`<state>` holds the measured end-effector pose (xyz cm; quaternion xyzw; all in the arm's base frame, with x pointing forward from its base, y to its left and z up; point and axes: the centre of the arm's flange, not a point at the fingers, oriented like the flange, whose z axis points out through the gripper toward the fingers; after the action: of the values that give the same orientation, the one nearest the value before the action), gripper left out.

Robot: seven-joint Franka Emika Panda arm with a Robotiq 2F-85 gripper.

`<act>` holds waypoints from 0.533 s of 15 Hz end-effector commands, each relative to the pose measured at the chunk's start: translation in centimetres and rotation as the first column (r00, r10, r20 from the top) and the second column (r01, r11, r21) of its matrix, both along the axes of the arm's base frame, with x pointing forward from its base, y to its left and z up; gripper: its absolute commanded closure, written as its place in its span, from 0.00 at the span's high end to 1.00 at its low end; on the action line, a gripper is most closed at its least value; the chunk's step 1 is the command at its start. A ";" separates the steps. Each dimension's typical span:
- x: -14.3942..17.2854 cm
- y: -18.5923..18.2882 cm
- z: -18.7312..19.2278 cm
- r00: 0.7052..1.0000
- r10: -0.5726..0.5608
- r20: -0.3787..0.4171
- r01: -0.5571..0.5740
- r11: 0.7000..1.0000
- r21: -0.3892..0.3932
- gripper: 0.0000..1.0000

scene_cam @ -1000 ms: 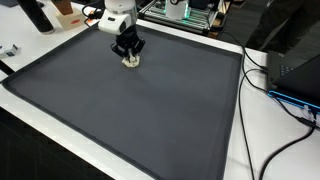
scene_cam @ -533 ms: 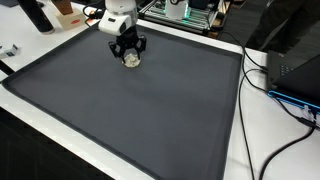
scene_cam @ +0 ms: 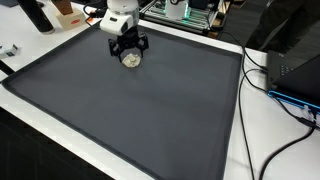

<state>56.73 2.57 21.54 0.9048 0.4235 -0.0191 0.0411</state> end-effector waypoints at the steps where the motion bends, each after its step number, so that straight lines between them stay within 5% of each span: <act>1: -0.8 1.4 2.4 0.999 -0.033 0.039 0.034 0.999 -0.040 1.00; 5: -1.0 3.0 6.1 0.996 -0.060 0.068 0.066 0.994 -0.090 1.00; 8: -1.2 3.7 8.9 0.993 -0.098 0.069 0.102 0.993 -0.058 1.00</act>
<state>56.75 5.72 27.76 0.9160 0.3919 -0.0009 0.0856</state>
